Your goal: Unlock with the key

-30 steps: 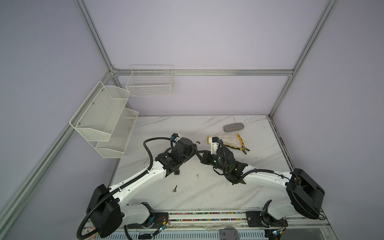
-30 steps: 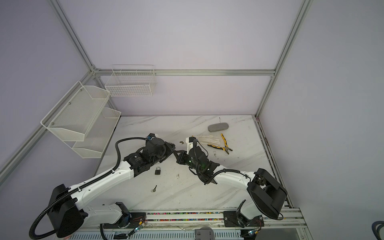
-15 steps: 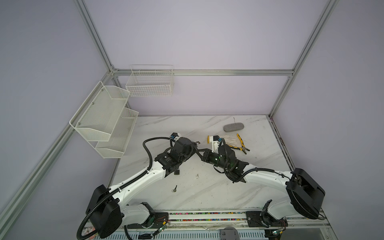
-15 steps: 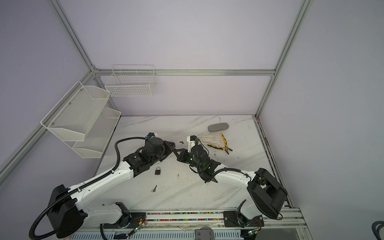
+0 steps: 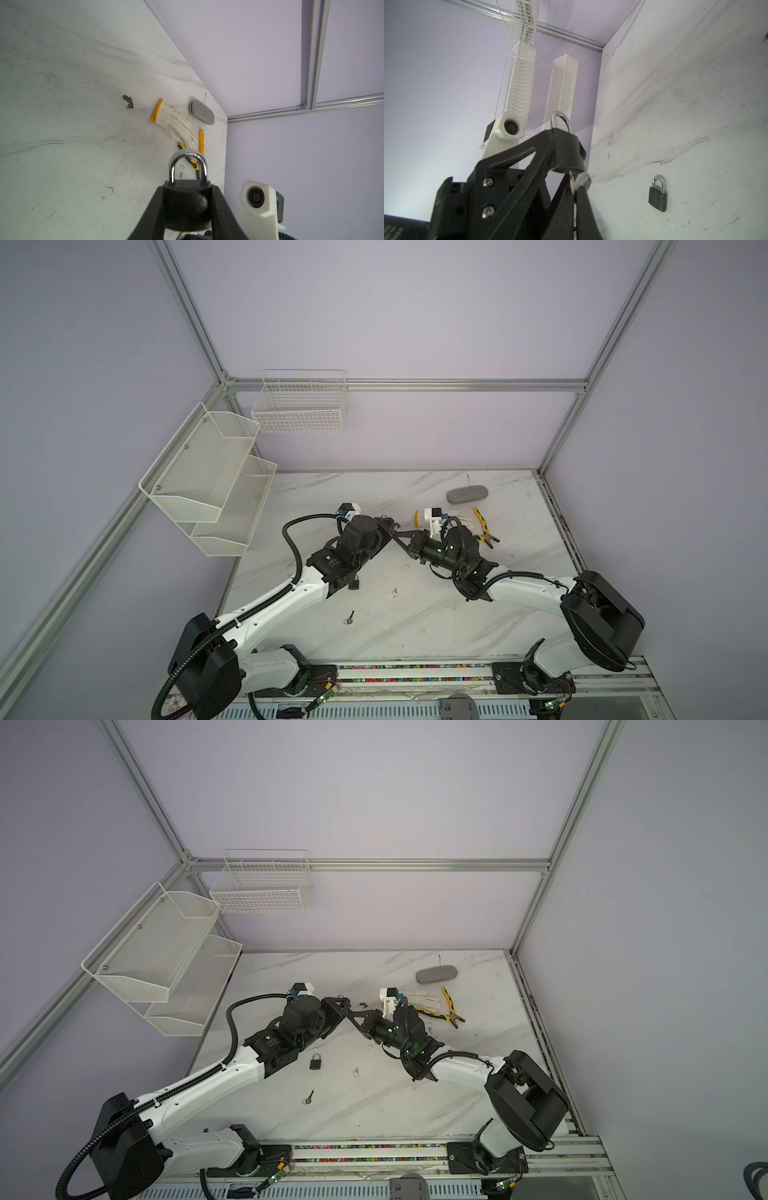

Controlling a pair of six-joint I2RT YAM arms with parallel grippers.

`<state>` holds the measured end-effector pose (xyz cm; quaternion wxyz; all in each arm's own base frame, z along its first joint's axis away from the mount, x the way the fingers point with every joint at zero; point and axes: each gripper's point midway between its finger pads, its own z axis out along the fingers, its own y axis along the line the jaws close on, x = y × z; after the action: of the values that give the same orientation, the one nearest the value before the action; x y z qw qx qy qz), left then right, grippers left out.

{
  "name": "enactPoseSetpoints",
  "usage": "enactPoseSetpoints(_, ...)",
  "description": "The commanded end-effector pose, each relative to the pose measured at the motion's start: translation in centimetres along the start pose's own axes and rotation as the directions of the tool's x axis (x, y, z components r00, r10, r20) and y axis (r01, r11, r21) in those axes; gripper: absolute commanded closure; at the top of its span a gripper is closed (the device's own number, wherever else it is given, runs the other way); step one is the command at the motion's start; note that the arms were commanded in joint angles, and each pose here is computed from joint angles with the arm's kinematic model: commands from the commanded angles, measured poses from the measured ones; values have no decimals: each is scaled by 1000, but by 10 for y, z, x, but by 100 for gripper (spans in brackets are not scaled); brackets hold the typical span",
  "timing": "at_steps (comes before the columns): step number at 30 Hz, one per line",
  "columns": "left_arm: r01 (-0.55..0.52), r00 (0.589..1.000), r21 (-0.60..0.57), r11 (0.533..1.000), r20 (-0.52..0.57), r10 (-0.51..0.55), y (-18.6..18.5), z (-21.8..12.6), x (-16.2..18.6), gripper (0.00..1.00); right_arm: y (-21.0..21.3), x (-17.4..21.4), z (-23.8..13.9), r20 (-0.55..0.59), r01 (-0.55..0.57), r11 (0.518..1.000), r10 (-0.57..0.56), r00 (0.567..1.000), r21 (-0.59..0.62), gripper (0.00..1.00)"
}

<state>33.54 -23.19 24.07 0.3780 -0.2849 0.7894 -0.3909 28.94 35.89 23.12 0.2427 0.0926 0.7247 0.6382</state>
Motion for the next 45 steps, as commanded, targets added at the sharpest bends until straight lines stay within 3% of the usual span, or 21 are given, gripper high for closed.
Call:
enactPoseSetpoints(1,16,998,80,997,-58,-12,-12,-4,15,100,39,-1,-5,-19,-54,987,51,998,-152,100)
enactPoseSetpoints(10,33,999,91,995,-45,-29,-15,0,13,100,47,-3,-8,-16,-78,976,76,997,-202,100)
enactPoseSetpoints(18,-76,997,20,997,-8,76,-7,-4,0,100,29,-10,-7,35,78,994,-76,997,-76,100)
enactPoseSetpoints(21,-156,988,-14,988,11,157,-4,-8,-9,100,27,-16,-12,63,148,989,-147,987,-8,88)
enactPoseSetpoints(23,-226,974,-49,973,21,227,-2,-12,-17,100,25,-22,-17,84,207,977,-212,974,56,73)
enactPoseSetpoints(27,-365,928,-95,926,44,370,0,-20,-33,100,29,-28,-28,87,290,950,-301,950,117,62)
enactPoseSetpoints(31,-518,849,-92,850,61,524,1,-25,-42,100,29,-37,-41,74,391,895,-414,907,216,56)
enactPoseSetpoints(35,-706,704,-29,708,88,705,-4,-23,-35,100,35,-44,-45,14,493,820,-519,855,292,50)
enactPoseSetpoints(40,-873,486,48,486,182,855,-9,-19,-21,100,44,-48,-40,-101,600,727,-605,790,335,46)
enactPoseSetpoints(45,-938,346,73,340,284,894,-11,-18,-11,100,56,-54,-35,-171,662,661,-650,741,355,44)
